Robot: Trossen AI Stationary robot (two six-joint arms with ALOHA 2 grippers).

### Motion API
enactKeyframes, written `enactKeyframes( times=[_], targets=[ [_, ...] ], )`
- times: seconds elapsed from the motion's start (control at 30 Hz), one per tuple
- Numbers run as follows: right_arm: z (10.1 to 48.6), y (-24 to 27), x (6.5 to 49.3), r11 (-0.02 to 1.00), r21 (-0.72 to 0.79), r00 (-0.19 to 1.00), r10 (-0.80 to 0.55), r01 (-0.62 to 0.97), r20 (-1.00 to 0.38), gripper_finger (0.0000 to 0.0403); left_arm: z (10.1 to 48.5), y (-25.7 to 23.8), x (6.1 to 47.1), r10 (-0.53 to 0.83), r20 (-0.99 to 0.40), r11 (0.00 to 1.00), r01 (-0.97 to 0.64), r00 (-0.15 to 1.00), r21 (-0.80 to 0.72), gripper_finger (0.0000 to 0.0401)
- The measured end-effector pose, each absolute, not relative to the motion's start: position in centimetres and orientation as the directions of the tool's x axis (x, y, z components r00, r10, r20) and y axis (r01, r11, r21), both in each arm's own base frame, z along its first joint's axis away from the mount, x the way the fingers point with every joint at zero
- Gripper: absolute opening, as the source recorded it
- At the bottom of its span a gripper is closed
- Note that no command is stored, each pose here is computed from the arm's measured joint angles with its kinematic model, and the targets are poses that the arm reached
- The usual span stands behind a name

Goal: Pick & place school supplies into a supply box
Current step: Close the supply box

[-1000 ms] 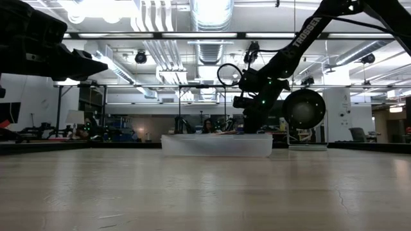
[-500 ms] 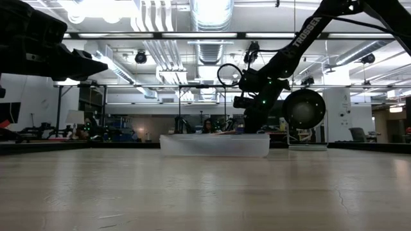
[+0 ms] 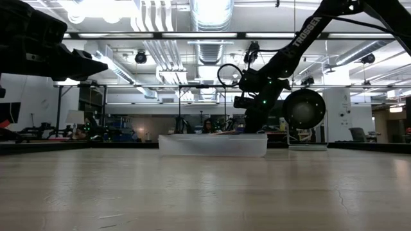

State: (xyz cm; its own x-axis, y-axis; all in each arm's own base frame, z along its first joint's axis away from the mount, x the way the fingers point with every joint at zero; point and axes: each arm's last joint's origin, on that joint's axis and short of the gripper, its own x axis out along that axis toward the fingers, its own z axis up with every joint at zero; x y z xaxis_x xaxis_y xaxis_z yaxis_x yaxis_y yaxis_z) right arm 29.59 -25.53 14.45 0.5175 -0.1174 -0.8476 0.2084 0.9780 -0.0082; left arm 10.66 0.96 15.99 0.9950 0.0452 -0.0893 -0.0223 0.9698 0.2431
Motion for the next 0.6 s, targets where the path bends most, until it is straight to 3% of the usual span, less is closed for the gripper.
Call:
enactKeyframes(
  times=[0.6],
  targets=[
    [15.1, -23.8, 31.2, 0.984, -0.107, 0.455, -0.161, 0.143, -0.876, 0.0009, 16.0, 1.0, 10.7, 0.045, -0.089, 0.970, -0.022, 0.995, 0.243, 0.0054]
  ],
)
